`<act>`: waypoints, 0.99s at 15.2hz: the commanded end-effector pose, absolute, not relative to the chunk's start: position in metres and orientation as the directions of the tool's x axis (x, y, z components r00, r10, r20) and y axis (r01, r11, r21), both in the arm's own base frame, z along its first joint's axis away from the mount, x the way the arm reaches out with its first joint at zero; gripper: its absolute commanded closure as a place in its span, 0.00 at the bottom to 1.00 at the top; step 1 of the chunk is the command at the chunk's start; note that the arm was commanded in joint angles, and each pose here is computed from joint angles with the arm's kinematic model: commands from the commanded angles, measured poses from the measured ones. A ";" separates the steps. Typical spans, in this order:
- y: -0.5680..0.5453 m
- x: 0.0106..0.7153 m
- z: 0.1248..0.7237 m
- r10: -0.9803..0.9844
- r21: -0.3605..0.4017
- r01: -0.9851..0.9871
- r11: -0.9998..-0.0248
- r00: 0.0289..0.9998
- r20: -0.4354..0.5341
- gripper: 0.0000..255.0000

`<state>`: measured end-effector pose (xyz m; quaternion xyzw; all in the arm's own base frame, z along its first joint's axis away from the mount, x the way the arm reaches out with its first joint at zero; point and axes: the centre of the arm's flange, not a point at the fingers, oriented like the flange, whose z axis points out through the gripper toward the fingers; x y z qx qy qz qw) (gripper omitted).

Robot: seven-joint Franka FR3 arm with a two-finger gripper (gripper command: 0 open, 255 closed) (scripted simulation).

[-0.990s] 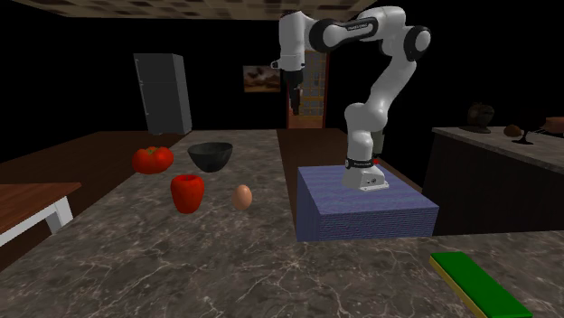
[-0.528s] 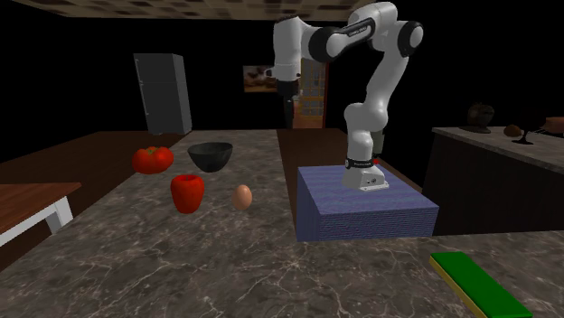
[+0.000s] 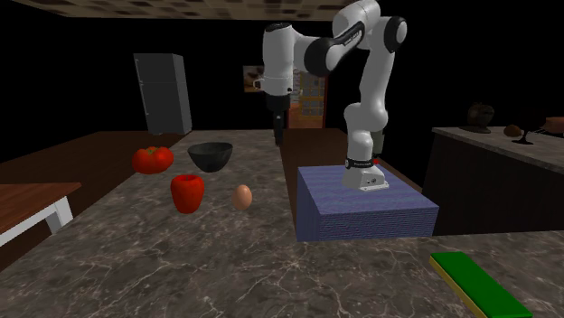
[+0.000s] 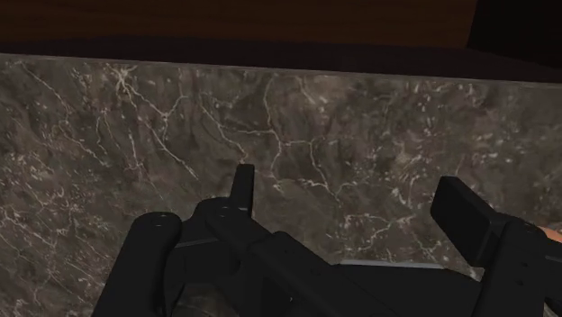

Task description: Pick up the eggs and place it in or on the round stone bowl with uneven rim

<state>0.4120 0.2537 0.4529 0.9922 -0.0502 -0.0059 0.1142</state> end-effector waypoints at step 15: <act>0.430 0.506 0.373 -0.141 0.281 -0.161 -0.946 0.986 0.091 0.00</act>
